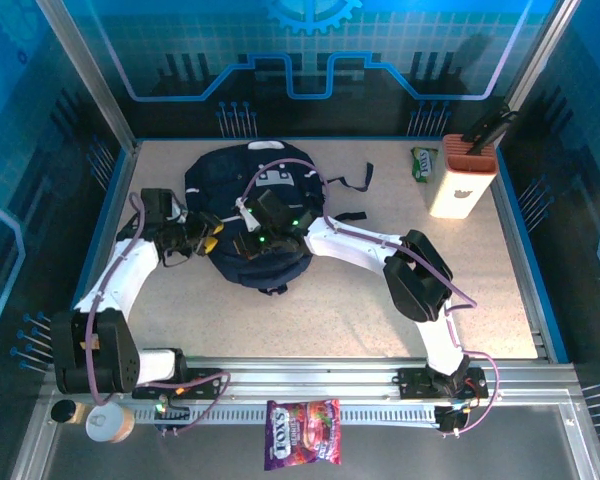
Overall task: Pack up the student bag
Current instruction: Zip the student bag at the top-center of the table.
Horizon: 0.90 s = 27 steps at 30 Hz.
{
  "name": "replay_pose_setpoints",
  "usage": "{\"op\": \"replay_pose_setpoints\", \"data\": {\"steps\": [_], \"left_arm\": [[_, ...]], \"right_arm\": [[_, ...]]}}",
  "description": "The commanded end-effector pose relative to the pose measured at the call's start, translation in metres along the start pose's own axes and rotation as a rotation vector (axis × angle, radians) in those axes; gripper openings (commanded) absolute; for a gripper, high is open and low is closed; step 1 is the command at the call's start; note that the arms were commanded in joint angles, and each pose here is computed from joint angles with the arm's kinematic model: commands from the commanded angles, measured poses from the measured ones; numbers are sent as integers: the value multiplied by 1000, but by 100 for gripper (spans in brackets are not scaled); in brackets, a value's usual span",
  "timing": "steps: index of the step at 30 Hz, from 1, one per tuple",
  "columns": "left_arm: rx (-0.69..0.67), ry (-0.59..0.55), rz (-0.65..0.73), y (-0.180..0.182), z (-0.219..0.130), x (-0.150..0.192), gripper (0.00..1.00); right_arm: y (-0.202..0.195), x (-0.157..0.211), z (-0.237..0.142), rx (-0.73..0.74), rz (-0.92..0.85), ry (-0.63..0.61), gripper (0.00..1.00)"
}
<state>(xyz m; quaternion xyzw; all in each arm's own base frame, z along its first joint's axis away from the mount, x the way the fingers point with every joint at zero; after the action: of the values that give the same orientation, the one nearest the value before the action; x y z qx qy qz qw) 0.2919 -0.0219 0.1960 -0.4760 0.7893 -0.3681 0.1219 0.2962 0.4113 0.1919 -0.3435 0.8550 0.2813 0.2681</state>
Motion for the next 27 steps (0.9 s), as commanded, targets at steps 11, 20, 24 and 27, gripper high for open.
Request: {"op": "replay_pose_setpoints", "data": {"steps": [11, 20, 24, 27], "left_arm": [[-4, 19, 39, -11, 16, -11, 9], [-31, 16, 92, -10, 16, -12, 0], [-23, 47, 125, -15, 16, -10, 0], [-26, 67, 159, -20, 18, -9, 0]], "right_arm": [[-10, 9, -17, 90, -35, -20, 0], [-92, 59, -69, 408, 85, 23, 0], [-111, 71, -87, 473, 149, 29, 0], [-107, 79, -93, 461, 147, 39, 0]]}}
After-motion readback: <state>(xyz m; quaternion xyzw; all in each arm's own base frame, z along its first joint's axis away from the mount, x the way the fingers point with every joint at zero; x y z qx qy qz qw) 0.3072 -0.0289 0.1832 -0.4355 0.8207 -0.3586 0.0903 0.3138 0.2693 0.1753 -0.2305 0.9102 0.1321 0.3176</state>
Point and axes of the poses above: each hand's point on the last joint's axis, 136 mm out from that joint toward the fingers, its own z axis out along the fingers, its own y axis along the line the jaws close on, x = y × z, the point moved 8 cm from there along -z, back along the fingers, and after that the axes turned 10 degrees about -z, right-handed, at the moved point
